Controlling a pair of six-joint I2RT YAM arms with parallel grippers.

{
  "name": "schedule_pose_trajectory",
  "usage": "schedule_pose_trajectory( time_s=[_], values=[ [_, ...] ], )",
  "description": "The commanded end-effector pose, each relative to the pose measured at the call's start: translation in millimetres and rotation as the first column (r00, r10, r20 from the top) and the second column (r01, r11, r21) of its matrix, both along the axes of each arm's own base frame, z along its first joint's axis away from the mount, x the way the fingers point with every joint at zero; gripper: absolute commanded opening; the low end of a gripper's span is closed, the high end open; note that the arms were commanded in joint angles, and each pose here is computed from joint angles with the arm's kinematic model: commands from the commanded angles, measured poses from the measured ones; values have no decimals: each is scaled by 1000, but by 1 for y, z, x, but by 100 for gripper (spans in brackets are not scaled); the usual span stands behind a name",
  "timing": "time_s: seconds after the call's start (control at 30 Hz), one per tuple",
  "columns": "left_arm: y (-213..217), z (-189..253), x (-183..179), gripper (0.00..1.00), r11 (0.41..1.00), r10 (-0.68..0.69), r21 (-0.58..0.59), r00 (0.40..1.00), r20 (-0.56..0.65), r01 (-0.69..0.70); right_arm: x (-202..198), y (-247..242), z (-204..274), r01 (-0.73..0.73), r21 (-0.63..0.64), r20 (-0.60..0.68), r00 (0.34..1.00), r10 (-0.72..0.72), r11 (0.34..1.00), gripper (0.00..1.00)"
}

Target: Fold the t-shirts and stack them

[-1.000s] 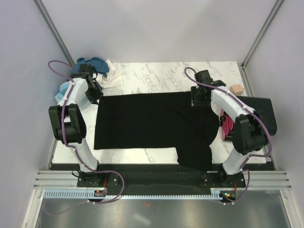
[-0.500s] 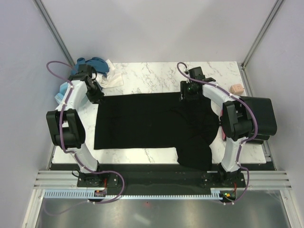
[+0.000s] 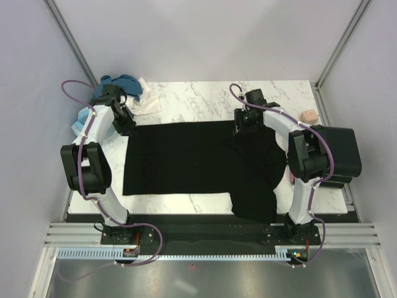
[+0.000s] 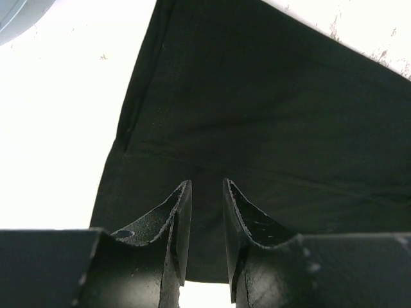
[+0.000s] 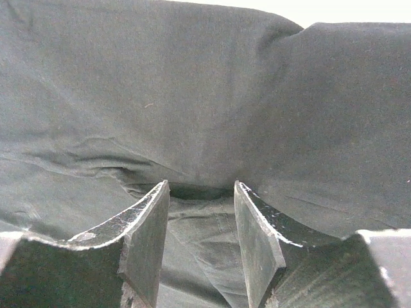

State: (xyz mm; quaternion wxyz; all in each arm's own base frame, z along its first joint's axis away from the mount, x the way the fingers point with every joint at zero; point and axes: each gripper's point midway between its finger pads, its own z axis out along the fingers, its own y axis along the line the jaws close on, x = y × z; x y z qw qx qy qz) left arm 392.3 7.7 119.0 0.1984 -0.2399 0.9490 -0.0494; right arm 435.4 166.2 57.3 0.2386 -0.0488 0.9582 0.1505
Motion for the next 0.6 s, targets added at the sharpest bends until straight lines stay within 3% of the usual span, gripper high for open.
schedule_pose_trajectory(
  time_s=[0.0, 0.37, 0.47, 0.5, 0.57],
  values=[
    [1, 8, 6, 33, 1000, -8, 8, 999, 40, 7, -8, -2, 4, -36, -12, 1, 999, 36, 999, 54],
    [1, 5, 2, 33, 1000, -11, 12, 1000, 29, 10, -30, -15, -12, -48, -41, -58, 997, 46, 998, 57],
    [1, 5, 3, 33, 1000, -10, 10, 1000, 29, 9, -32, -12, -14, -53, -23, -71, 996, 52, 998, 45],
    [1, 5, 3, 33, 1000, -10, 10, 999, 30, 9, -32, -12, -12, -51, -20, -69, 996, 50, 998, 32],
    [1, 6, 3, 33, 1000, -10, 9, 999, 32, 10, -33, -13, -9, -45, -25, -64, 997, 43, 999, 20]
  ],
)
